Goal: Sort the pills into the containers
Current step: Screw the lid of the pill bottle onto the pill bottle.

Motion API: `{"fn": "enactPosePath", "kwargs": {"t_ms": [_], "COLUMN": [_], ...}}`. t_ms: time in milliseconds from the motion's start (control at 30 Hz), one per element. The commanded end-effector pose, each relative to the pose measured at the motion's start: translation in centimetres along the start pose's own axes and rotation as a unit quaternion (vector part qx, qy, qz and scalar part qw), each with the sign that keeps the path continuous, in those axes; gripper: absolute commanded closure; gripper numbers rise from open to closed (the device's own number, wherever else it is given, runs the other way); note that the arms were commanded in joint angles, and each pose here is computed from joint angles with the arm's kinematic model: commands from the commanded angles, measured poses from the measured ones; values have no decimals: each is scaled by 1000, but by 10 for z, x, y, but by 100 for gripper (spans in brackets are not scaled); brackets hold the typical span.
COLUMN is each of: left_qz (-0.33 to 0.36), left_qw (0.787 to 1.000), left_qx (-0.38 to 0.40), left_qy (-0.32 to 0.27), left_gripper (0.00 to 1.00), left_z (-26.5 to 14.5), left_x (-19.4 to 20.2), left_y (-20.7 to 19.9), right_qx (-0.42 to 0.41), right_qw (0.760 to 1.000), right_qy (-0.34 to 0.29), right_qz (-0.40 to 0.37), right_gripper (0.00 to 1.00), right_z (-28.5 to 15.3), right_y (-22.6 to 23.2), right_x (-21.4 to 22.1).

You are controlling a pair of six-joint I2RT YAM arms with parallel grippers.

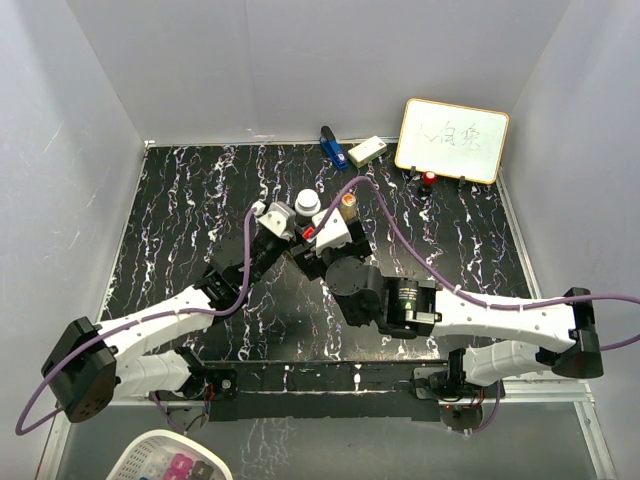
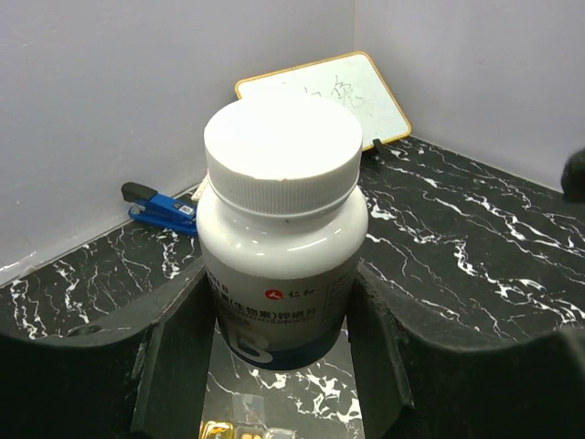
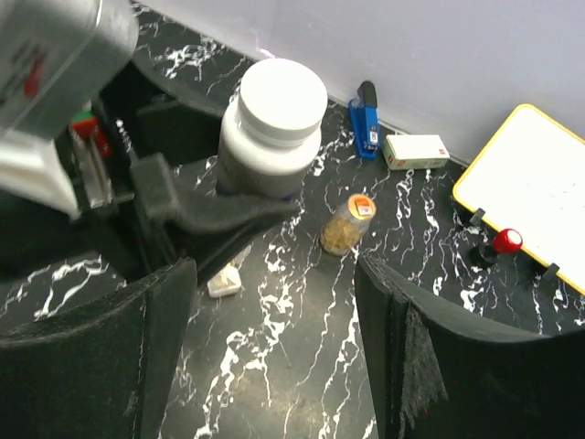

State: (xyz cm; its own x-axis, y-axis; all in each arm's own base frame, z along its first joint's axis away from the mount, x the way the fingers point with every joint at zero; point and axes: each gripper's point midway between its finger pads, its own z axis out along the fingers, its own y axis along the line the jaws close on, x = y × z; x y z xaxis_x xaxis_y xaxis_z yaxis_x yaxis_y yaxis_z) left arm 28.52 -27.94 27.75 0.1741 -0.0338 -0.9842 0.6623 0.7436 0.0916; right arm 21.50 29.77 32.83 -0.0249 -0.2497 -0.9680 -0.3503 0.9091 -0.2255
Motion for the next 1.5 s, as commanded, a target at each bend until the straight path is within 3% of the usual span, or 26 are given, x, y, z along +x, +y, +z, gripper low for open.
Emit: {"fn": "enactPosePath", "kwargs": {"t_ms": [0,433,767,1167,1467], "left_qz": [-7,-33,-53,-63,-72], "left_qw": [998,994,978,971,962], "left_qx": [-3,77,191,227,257], "left_qy": [-66,-69,-68,-47,-54], "left_gripper": [100,100,100,100,100], "left_z": [10,-19,-39,-33,-34], "left_x": [-47,-51,-58,-52,-60], "left_y": [0,-27,-67,-80,-91], "right_qx": [-61,9,-52,-125,-127], "right_qw": [997,989,986,979,982], "right_qy": [-22,-53,-59,-75,-64], "right_qz": [50,138,145,145,127], "right_gripper": [31,35,28,17,17], "right_z": [-17,-54,-55,-63,-58], "right_y": [16,-69,-46,-28,-16], "right_x": [-26,-45,-40,-41,-34]}}
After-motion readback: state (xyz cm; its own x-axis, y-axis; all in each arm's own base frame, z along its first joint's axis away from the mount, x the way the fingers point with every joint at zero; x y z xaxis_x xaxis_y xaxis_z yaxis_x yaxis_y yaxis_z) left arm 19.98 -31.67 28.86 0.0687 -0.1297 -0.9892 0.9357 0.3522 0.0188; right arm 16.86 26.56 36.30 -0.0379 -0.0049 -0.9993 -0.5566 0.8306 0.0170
